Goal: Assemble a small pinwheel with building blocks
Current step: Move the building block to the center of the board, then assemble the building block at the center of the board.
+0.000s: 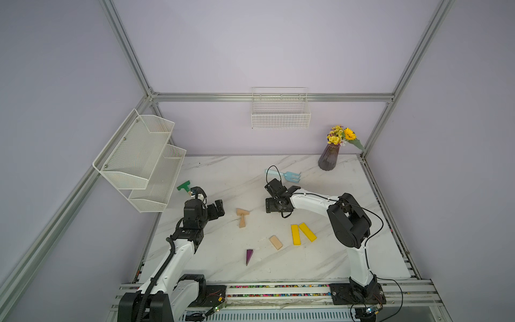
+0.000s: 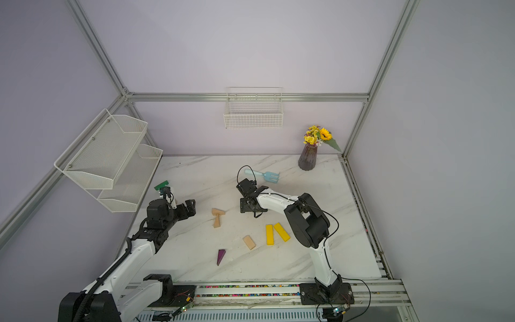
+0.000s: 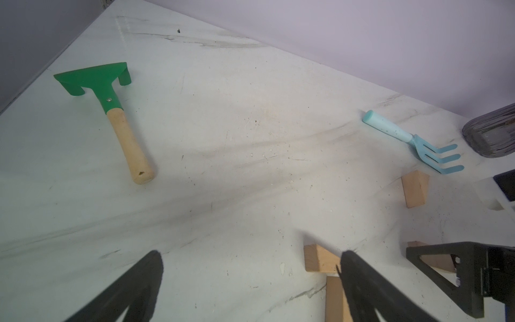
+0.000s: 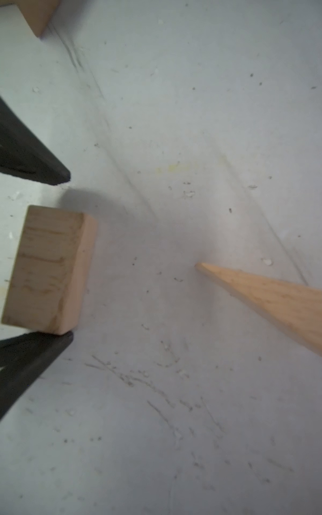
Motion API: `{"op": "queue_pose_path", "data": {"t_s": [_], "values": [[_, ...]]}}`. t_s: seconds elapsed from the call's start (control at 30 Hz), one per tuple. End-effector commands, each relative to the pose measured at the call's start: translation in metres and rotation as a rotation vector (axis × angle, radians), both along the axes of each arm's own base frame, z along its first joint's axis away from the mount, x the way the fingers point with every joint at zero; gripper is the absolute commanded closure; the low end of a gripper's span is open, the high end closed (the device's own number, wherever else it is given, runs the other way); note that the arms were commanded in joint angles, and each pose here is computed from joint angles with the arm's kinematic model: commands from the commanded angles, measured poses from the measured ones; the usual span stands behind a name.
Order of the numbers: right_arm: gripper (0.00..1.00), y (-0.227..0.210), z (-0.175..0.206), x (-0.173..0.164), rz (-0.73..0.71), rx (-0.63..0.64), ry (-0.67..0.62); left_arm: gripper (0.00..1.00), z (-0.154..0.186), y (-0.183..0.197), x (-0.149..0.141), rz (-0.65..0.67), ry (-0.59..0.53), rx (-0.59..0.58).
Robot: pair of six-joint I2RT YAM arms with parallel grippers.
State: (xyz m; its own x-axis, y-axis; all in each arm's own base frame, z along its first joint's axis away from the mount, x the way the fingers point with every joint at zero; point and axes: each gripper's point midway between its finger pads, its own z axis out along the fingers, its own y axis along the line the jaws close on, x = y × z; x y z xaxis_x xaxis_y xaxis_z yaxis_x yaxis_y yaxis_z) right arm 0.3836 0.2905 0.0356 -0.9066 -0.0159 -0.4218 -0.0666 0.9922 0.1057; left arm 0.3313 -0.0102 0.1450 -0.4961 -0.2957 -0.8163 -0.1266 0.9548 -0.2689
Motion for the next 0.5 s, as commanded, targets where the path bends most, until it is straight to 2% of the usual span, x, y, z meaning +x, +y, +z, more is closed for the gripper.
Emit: {"op": "queue_pose_path", "data": {"t_s": [0.0,0.1,0.3,0.47], "values": [[0.13,0.002,0.038,-0.02,0.034,0.006,-0.024,0.0,0.03,-0.004,0.009,-0.01,-0.094,-0.024],[0.13,0.011,0.048,-0.054,0.106,-0.017,-0.01,0.0,0.031,-0.004,0.007,-0.007,-0.099,-0.029],[0.13,0.024,0.035,-0.137,0.258,-0.062,0.08,0.0,0.031,-0.006,0.001,-0.01,-0.097,-0.049],[0.2,0.025,0.023,-0.17,0.319,-0.067,0.12,0.0,0.032,-0.006,-0.002,-0.006,-0.106,-0.056]]}}
